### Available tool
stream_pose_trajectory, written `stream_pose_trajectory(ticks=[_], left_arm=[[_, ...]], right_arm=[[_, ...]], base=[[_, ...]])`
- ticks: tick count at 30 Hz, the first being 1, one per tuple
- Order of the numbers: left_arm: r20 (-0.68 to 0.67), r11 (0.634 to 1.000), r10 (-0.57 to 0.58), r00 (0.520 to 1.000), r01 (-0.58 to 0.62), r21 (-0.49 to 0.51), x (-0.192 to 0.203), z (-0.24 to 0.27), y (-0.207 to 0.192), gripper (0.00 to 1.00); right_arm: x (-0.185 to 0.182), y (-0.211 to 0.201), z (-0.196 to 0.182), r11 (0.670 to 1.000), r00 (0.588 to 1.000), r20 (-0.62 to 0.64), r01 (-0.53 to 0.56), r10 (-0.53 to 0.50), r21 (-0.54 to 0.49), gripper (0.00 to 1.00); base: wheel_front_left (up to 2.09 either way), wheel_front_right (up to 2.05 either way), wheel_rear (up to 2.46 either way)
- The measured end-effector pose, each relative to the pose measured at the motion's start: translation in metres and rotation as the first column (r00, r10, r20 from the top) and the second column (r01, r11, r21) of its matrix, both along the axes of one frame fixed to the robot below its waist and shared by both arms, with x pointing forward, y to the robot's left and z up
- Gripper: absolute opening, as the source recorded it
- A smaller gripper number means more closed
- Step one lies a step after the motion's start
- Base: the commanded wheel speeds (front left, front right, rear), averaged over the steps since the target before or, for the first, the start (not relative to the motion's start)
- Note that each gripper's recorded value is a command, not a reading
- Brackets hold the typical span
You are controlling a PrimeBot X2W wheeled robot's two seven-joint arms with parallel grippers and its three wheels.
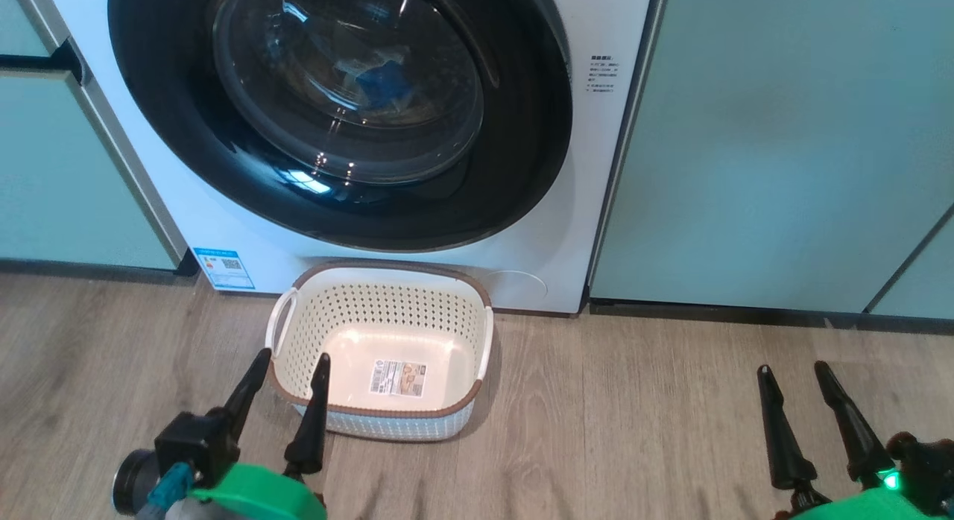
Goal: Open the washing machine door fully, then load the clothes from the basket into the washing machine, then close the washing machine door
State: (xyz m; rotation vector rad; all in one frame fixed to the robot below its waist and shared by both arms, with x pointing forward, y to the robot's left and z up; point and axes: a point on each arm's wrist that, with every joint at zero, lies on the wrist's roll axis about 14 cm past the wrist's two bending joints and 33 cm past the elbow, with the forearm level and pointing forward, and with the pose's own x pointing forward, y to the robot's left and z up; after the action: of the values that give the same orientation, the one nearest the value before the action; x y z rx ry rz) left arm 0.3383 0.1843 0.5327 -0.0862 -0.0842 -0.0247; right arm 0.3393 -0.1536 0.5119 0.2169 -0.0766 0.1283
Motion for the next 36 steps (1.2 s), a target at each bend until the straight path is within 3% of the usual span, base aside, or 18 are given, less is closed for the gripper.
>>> stream_pose_trajectory(ticks=[26, 27, 32, 36], left_arm=[[-0.007, 1.000, -0.001, 1.000, 0.001, -0.004, 0.002, -0.002, -0.003, 1.00], [-0.016, 1.000, 0.001, 1.000, -0.001, -0.006, 0.001, -0.005, -0.004, 0.00], [-0.123, 1.000, 0.004, 0.992, -0.007, -0.023, -0.008, -0.039, -0.006, 0.00], [-0.144, 0.997, 0.006, 0.990, -0.017, -0.072, -0.010, -0.043, -0.005, 0.00]], right_arm=[[-0.002, 0.003, -0.006, 1.000, 1.000, -0.020, -0.007, 0.007, 0.020, 1.00], [-0.002, 0.003, -0.009, 1.000, 1.000, -0.028, -0.006, 0.007, 0.020, 0.00], [-0.014, 0.003, -0.042, 1.000, 0.991, -0.134, -0.002, 0.005, 0.023, 0.00], [-0.016, 0.001, -0.045, 0.998, 0.989, -0.150, 0.013, -0.002, 0.067, 0.00]], base=[[0.00, 0.00, 0.00], [0.00, 0.00, 0.00], [0.00, 0.00, 0.00], [0.00, 0.00, 0.00]])
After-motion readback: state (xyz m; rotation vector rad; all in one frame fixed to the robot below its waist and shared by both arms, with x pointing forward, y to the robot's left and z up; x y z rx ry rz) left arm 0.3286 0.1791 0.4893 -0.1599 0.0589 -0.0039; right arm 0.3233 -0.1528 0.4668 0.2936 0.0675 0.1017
